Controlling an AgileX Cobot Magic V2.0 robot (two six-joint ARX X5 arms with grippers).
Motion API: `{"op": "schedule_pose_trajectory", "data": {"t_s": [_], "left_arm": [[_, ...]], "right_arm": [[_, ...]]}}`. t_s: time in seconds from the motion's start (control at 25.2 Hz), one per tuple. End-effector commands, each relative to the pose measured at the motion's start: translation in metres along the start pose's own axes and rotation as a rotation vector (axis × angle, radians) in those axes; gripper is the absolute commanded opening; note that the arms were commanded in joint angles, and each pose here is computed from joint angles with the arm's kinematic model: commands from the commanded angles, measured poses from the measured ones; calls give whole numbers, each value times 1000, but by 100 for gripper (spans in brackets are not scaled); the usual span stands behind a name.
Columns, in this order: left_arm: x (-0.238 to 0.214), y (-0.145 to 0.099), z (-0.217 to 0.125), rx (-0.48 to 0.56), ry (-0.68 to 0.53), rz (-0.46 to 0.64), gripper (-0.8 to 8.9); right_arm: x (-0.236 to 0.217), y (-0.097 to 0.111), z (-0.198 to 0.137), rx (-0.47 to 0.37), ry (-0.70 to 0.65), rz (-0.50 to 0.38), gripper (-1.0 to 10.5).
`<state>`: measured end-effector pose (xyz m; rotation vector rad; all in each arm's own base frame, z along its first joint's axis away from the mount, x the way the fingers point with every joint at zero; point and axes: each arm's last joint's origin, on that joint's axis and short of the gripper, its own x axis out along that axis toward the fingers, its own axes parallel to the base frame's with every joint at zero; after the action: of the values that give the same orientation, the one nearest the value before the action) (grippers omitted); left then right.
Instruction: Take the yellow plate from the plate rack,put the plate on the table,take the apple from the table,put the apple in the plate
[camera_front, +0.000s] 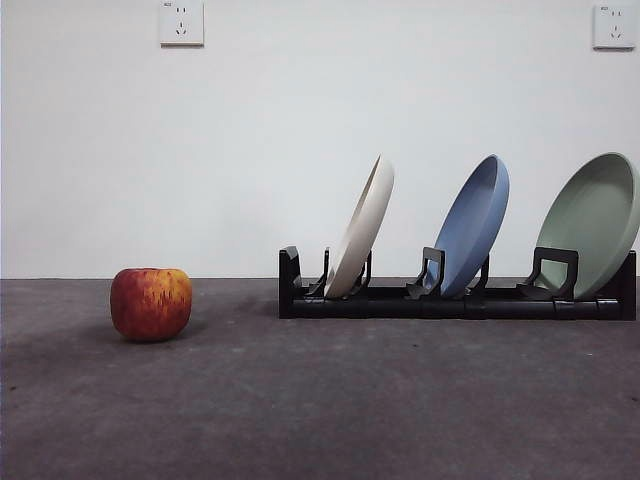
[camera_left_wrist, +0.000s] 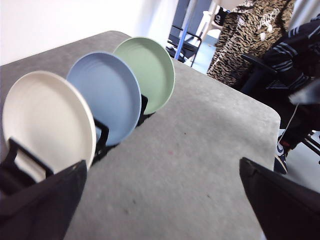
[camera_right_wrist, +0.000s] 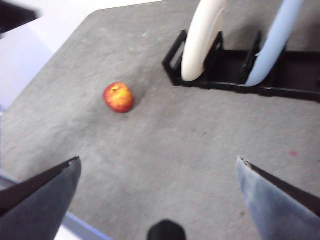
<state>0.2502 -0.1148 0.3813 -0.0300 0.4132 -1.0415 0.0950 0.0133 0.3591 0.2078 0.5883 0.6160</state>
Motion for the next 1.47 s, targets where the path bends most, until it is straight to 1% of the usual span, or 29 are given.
{"op": "schedule_pose_trajectory", "data": {"t_s": [0.04,0.36,0.48,0.59,0.71,0.79,0.99,1.07,1.19,1.31,1.39,1.43,1.47], "left_arm": [[34,19,1,14,44,-27,569],[121,59,0,27,133,-78,566],[149,72,-1,41,133,-78,566],[176,86,-5,88,118,-31,566],[196,94,-16,140,103,22,566],[206,98,-24,143,111,48,565],[228,103,-48,134,166,47,547],[233,105,-56,120,191,43,427],[235,104,-57,102,194,42,321],[235,104,-58,87,197,43,174],[235,104,-58,77,200,43,105],[235,104,-58,73,200,43,84],[235,104,-58,70,200,44,84]], "right_arm": [[0,1,1,-3,2,33,599],[3,-1,2,9,15,38,599],[4,-1,2,13,18,55,599],[5,-1,3,17,22,86,599],[5,-2,3,15,19,86,599],[5,-2,3,13,18,86,599],[7,-3,4,18,25,86,599],[9,-5,5,24,32,86,599],[10,-6,5,28,37,86,599],[11,-7,6,32,41,86,599],[11,-7,6,32,42,86,598],[12,-7,6,31,42,86,598],[12,-8,7,33,44,86,598]]}}
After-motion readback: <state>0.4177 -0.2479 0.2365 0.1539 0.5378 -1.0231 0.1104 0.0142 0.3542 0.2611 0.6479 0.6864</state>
